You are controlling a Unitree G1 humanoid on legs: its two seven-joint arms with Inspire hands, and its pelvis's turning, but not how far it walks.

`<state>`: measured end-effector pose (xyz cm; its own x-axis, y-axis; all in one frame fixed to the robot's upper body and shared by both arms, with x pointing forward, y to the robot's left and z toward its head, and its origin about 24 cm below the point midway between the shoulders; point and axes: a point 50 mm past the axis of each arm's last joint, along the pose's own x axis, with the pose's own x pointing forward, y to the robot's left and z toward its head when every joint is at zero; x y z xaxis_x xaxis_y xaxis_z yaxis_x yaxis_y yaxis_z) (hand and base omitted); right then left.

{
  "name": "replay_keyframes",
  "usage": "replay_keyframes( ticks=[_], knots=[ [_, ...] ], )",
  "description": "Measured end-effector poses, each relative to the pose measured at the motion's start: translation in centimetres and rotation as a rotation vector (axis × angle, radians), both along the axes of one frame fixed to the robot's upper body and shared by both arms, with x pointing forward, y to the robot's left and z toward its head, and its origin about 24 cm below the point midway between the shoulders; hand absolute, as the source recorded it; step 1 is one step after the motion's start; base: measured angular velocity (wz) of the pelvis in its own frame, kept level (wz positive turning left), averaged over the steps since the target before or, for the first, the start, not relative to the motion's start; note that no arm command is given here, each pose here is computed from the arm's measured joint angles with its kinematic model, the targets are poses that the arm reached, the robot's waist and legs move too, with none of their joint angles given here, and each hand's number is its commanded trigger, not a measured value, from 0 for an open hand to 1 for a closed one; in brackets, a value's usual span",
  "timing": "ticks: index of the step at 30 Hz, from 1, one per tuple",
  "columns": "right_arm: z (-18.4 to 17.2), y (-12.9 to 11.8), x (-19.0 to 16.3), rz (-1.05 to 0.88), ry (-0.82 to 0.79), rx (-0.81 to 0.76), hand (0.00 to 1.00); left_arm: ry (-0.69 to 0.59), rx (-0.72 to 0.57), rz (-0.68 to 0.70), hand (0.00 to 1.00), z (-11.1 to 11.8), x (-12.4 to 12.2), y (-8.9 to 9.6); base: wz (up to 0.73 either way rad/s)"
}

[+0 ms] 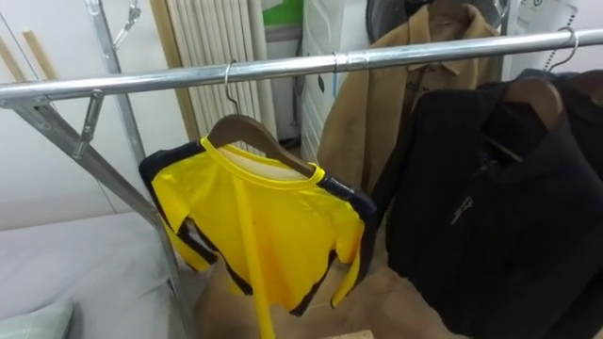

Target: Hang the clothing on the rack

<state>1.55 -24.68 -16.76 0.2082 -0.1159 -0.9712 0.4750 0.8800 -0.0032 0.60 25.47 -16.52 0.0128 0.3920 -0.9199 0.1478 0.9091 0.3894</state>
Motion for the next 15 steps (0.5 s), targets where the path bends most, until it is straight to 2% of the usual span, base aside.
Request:
replay_keyframes(
  ticks=[15],
  knots=[
    [0.00, 0.04, 0.18, -0.001, -0.006, -0.008, 0.00, 0.037, -0.003, 0.010, 0.00, -0.11, -0.23, -0.07, -0.06]
  ],
)
